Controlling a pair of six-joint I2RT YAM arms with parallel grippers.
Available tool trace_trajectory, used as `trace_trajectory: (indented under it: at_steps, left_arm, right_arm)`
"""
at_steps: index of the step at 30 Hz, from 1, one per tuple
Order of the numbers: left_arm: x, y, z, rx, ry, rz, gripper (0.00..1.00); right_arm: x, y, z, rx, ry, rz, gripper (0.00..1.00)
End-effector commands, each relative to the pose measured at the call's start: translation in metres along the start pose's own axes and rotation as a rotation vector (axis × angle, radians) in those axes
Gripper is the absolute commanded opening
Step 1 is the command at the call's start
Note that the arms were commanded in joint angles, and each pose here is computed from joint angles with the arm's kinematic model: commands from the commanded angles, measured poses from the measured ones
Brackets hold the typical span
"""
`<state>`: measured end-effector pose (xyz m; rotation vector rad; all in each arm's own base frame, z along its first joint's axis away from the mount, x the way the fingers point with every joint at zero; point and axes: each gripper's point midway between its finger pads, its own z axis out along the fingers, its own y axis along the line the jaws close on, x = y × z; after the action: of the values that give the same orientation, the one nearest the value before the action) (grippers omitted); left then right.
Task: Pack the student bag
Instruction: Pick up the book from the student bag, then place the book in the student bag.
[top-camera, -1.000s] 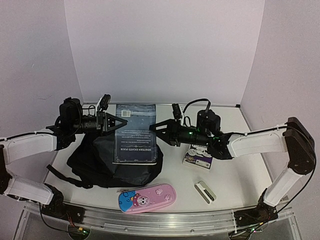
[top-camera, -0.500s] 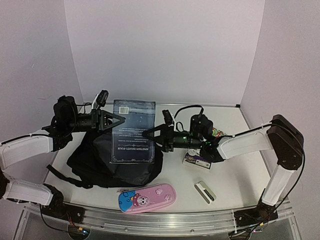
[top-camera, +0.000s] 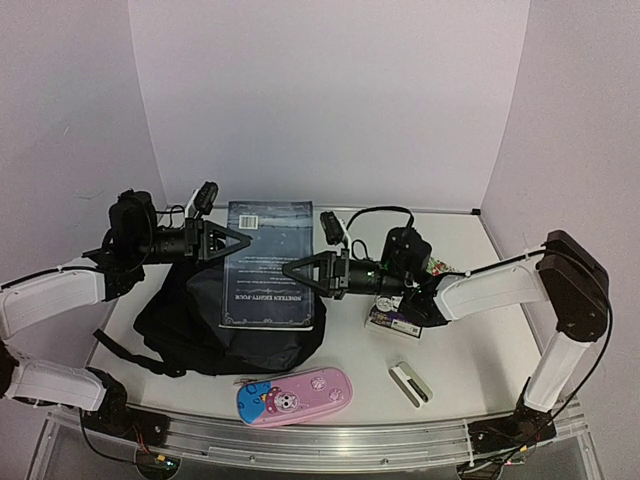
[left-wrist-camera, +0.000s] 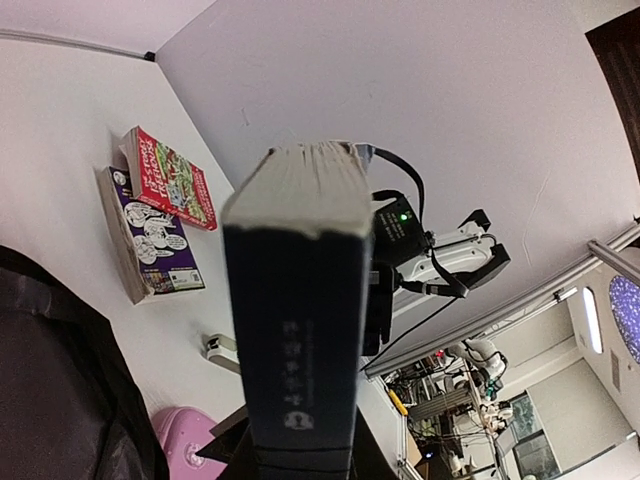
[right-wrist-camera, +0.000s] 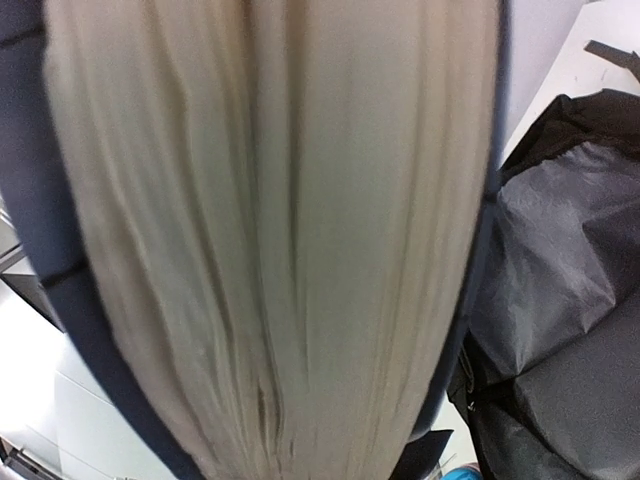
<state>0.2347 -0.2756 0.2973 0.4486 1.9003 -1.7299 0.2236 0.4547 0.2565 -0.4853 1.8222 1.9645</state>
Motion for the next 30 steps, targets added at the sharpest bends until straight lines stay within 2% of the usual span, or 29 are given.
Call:
trace_trajectory:
  at_steps: [1,3,5,7,9,12,17,22,25,28,29,30]
  left_arm:
    - [-0.029,0.012,-0.013,-0.195,-0.11,0.055,0.19]
    - [-0.022,0.045,-0.026,-0.377,-0.121,-0.024,0.49]
    - [-0.018,0.073,-0.047,-0.553,-0.155,-0.079,0.7]
    - [-0.006,0.098,-0.069,-0.696,-0.167,-0.147,0.83]
    - [0.008,0.121,-0.092,-0.808,-0.179,-0.227,0.88]
    - [0.03,0.146,-0.117,-0.922,-0.185,-0.324,0.9]
    - [0.055,0.165,-0.144,-1.078,-0.187,-0.381,0.91]
    - [0.056,0.17,-0.133,-1.003,-0.196,-0.366,0.92]
    - [0.056,0.179,-0.123,-0.979,-0.174,-0.378,0.89]
    - [0.05,0.187,-0.114,-0.941,-0.185,-0.364,0.8]
    - [0.047,0.189,-0.111,-0.929,-0.192,-0.357,0.72]
    - [0.044,0.19,-0.108,-0.913,-0.194,-0.346,0.59]
  right_arm:
    - [-0.036,0.03,-0.017,-0.011,-0.195,-0.046,0.0]
    - [-0.042,0.023,-0.024,0.027,-0.241,-0.031,0.0]
    - [-0.045,0.014,-0.029,0.079,-0.271,-0.019,0.0]
    - [-0.048,0.003,-0.033,0.155,-0.289,-0.02,0.0]
    - [-0.048,-0.018,-0.035,0.282,-0.284,-0.004,0.0]
    - [-0.048,-0.034,-0.036,0.391,-0.26,-0.003,0.0]
    - [-0.047,-0.036,-0.035,0.404,-0.25,0.004,0.0]
    - [-0.041,-0.042,-0.029,0.396,-0.22,0.034,0.0]
    - [-0.037,-0.046,-0.024,0.387,-0.199,0.074,0.0]
    - [-0.032,-0.051,-0.022,0.383,-0.19,0.143,0.0]
    - [-0.03,-0.053,-0.02,0.38,-0.185,0.174,0.0]
    - [-0.026,-0.057,-0.019,0.378,-0.175,0.216,0.0]
